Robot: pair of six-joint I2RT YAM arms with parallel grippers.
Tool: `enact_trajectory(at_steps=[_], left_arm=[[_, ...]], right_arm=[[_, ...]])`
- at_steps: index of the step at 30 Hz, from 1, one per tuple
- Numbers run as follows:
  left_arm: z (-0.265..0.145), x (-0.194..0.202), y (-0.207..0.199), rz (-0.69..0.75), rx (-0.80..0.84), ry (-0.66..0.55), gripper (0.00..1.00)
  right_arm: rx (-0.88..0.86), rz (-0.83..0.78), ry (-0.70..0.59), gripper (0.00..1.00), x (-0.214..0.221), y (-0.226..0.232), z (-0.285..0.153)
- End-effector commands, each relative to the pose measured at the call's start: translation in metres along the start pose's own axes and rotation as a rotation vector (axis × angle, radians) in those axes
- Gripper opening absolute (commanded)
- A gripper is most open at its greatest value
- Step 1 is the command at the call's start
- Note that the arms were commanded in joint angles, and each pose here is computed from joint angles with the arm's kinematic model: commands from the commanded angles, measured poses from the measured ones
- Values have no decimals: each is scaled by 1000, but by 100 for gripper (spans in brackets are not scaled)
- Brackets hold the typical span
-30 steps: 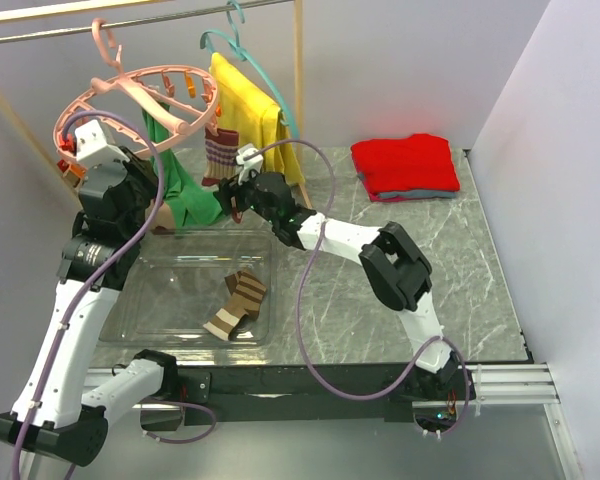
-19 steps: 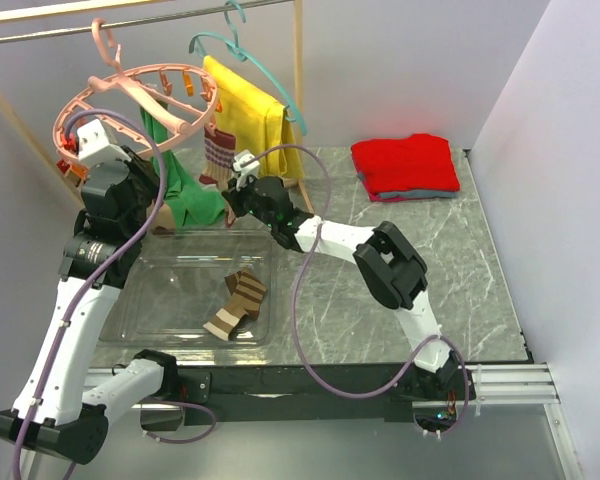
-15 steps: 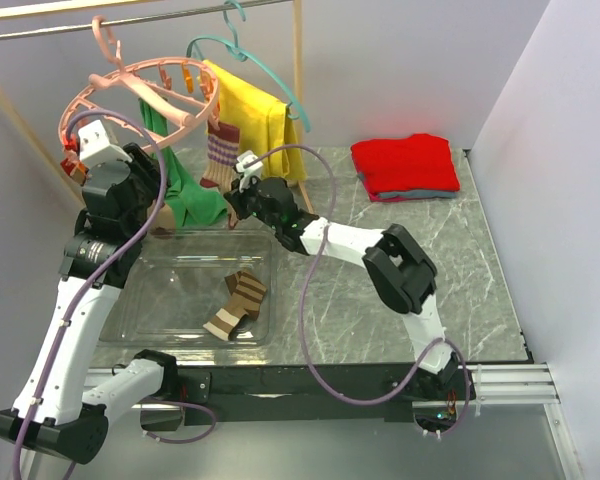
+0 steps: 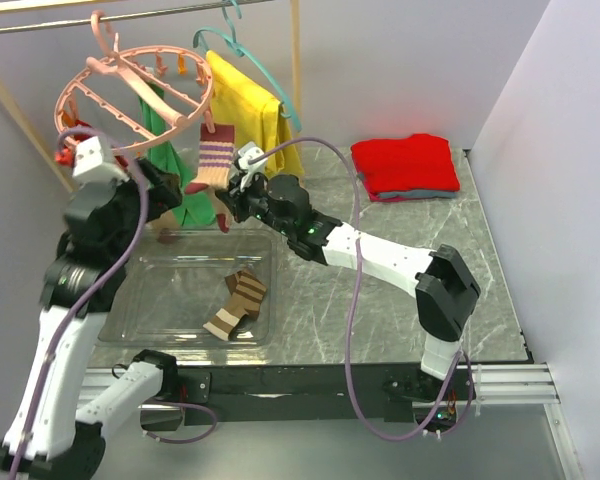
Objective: Remove the socks clipped to the hanger
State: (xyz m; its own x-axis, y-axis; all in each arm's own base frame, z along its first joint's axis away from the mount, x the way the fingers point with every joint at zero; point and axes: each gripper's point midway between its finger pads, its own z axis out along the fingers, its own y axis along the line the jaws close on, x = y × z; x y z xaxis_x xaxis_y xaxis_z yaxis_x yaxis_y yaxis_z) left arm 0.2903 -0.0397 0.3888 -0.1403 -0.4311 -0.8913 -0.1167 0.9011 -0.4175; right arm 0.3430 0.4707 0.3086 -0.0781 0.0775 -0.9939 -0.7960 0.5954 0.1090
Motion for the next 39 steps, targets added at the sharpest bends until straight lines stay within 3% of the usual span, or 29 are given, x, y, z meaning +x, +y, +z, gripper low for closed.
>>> enact_trajectory(at_steps=[1, 8, 16, 27, 39], left_arm=[[-38, -10, -30, -40, 205, -13, 89], [-34, -9, -58, -33, 332, 27, 88], [-11, -9, -70, -73, 339, 52, 90], [29, -18, -35, -107, 81, -19, 90], [30, -40, -23, -128, 2, -114, 87]], right_arm=[[29, 7, 80, 0, 5, 2, -19], [73, -35, 189, 0, 22, 17, -36], [92, -73, 218, 0, 23, 43, -61], [266, -240, 244, 0, 35, 52, -62], [215, -237, 219, 0, 33, 74, -65]])
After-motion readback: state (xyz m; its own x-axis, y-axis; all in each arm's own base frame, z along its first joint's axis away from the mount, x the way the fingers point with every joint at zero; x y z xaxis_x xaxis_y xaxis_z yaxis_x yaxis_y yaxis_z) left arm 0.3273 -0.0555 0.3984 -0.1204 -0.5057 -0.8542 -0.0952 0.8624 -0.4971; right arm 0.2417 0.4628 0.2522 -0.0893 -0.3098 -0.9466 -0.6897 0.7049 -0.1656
